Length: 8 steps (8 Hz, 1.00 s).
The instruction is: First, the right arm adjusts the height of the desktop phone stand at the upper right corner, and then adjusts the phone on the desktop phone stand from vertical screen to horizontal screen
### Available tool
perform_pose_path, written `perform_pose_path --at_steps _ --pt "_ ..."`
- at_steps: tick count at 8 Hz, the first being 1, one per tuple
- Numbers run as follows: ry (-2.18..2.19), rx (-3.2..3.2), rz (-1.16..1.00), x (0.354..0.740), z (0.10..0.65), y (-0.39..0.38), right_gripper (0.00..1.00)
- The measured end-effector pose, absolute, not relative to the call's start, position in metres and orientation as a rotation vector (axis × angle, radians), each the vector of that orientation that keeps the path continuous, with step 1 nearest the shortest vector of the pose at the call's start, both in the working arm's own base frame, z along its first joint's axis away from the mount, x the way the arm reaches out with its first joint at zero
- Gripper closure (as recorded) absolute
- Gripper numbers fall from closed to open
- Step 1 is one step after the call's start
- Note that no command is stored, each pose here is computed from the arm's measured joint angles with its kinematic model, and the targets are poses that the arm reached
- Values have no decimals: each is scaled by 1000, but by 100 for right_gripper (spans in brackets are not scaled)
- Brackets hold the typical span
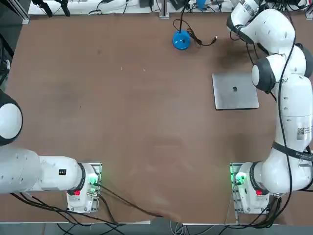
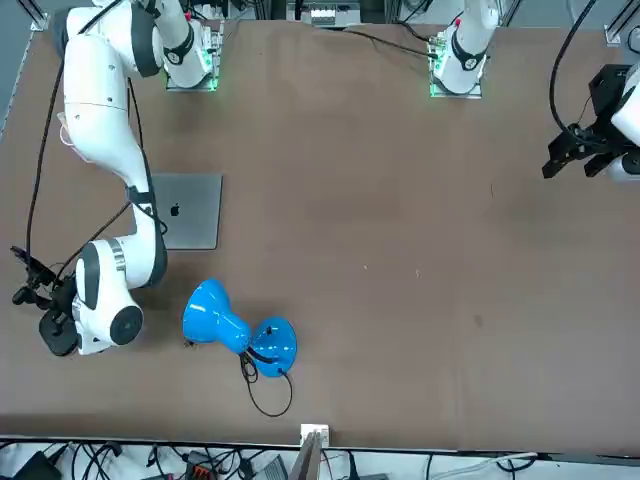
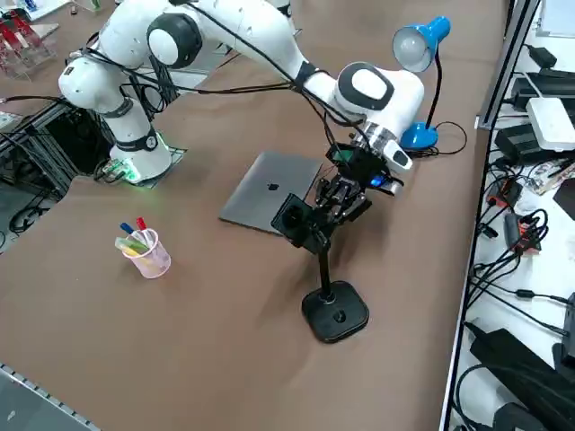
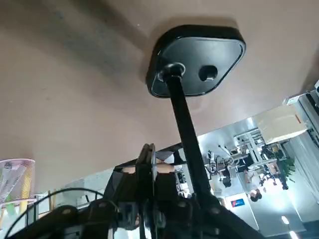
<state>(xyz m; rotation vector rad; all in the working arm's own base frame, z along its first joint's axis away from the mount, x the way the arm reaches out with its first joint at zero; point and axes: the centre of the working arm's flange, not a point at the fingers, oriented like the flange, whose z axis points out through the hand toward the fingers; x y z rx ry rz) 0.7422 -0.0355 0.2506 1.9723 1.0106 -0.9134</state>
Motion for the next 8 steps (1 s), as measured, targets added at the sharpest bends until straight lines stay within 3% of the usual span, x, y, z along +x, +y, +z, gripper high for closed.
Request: perform_pose_path --at_steps 8 --pt "1026 2010 -914 745 271 -30 82"
